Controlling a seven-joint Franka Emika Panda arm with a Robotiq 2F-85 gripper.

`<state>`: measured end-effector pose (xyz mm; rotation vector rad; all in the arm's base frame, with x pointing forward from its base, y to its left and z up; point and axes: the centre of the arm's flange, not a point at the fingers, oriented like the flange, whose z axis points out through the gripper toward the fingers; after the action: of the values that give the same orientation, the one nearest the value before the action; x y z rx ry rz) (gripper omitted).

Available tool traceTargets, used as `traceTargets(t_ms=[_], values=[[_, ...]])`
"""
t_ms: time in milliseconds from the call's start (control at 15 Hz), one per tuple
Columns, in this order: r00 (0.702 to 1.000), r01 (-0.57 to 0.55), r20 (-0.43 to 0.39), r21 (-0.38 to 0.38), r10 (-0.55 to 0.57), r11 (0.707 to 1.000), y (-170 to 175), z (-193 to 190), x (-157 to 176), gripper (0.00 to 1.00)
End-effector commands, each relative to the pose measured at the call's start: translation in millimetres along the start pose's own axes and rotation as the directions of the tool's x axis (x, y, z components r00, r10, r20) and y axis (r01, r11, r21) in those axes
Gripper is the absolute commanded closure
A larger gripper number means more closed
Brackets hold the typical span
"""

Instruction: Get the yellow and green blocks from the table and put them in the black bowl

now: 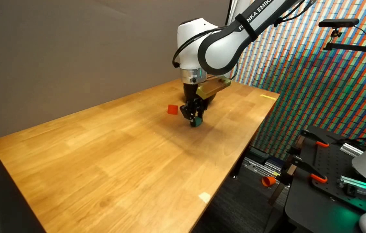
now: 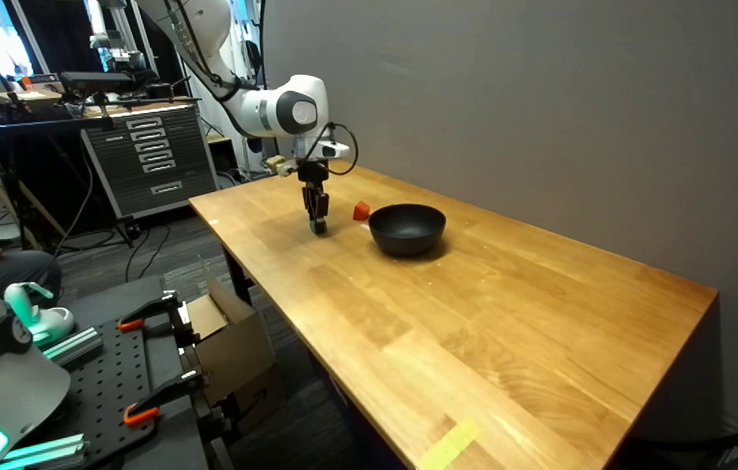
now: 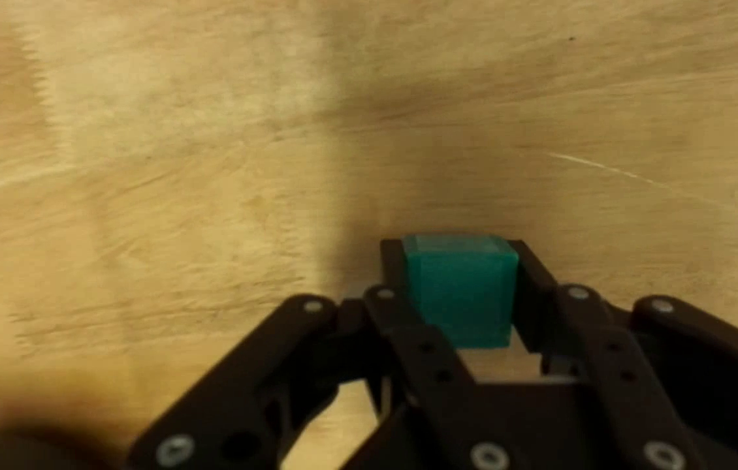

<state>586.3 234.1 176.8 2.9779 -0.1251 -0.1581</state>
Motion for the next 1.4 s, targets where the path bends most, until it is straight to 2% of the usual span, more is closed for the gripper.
traceTargets(t_ms=[0, 67, 267, 467, 600, 667, 1067, 1133, 1200, 1333], values=[[0.998, -0.019, -0.069, -0.132, 0.01, 0.991, 15.8, -27.8, -11.6, 0.85], [0.995, -0.03, -0.096, -0.201, 0.011, 0.979, 24.3, -42.4, -9.7, 0.85], [0.983, -0.08, -0.184, -0.337, 0.018, 0.938, 53.5, -86.3, 0.0, 0.85], [0.954, -0.149, -0.301, -0.444, 0.01, 0.883, 78.5, -123.2, 17.7, 0.85], [0.932, -0.183, -0.362, -0.484, -0.006, 0.856, 92.2, -132.7, 35.8, 0.85], [0.924, -0.197, -0.383, -0.485, -0.005, 0.852, 97.7, -134.5, 43.6, 0.85], [0.916, -0.214, -0.397, -0.343, 0.066, 0.914, 119.5, -99.2, 100.6, 0.85], [0.92, -0.205, -0.386, -0.319, 0.071, 0.925, 120.3, -89.0, 107.8, 0.35], [0.922, -0.204, -0.378, -0.298, 0.081, 0.933, 121.1, -80.3, 112.5, 0.33], [0.936, -0.198, -0.332, -0.231, 0.114, 0.953, 119.8, -64.4, 116.8, 0.19]])
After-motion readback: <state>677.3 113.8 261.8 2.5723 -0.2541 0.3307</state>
